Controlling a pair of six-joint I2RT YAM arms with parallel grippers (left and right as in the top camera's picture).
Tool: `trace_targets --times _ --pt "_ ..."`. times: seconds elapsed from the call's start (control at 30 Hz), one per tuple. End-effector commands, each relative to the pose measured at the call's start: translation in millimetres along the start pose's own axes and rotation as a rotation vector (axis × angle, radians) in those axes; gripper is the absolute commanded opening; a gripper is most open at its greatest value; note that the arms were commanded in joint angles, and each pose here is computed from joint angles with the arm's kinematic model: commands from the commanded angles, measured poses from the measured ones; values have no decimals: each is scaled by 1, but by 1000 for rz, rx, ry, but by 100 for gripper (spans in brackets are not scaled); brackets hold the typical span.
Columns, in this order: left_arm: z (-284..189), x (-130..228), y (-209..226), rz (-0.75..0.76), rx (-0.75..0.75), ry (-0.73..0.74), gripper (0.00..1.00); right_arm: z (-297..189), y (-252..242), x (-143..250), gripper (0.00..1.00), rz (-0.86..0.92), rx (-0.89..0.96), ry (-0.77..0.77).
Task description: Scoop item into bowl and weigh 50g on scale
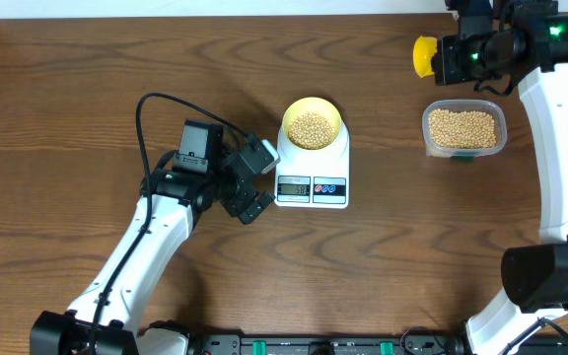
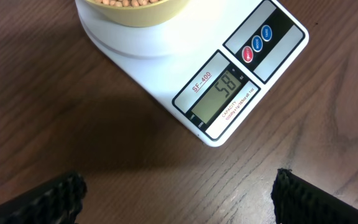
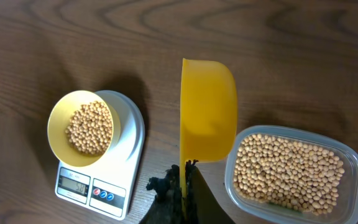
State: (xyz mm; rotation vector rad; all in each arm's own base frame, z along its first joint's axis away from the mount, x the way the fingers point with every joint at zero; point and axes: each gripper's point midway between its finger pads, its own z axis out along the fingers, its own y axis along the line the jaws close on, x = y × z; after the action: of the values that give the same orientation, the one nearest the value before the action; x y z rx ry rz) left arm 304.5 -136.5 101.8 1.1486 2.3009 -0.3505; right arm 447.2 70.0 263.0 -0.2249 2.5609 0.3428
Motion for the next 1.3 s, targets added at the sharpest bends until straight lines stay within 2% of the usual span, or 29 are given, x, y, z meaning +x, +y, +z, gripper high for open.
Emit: trace_targets --times 0.0,0.33,0.57,1.0,1.27 --pt "-4 -3 0 15 1 -18 97 -9 -3 -5 1 6 7 -24" --pt "-4 -3 0 15 1 -18 97 -11 -13 -5 1 25 20 -28" --pt "-4 -3 0 15 1 -18 97 -17 -39 -1 1 61 69 -23" --pt "-4 -3 0 15 1 -18 98 -37 -99 41 1 172 185 100" --pt "-4 -3 0 15 0 -18 98 -14 -100 61 1 189 155 214"
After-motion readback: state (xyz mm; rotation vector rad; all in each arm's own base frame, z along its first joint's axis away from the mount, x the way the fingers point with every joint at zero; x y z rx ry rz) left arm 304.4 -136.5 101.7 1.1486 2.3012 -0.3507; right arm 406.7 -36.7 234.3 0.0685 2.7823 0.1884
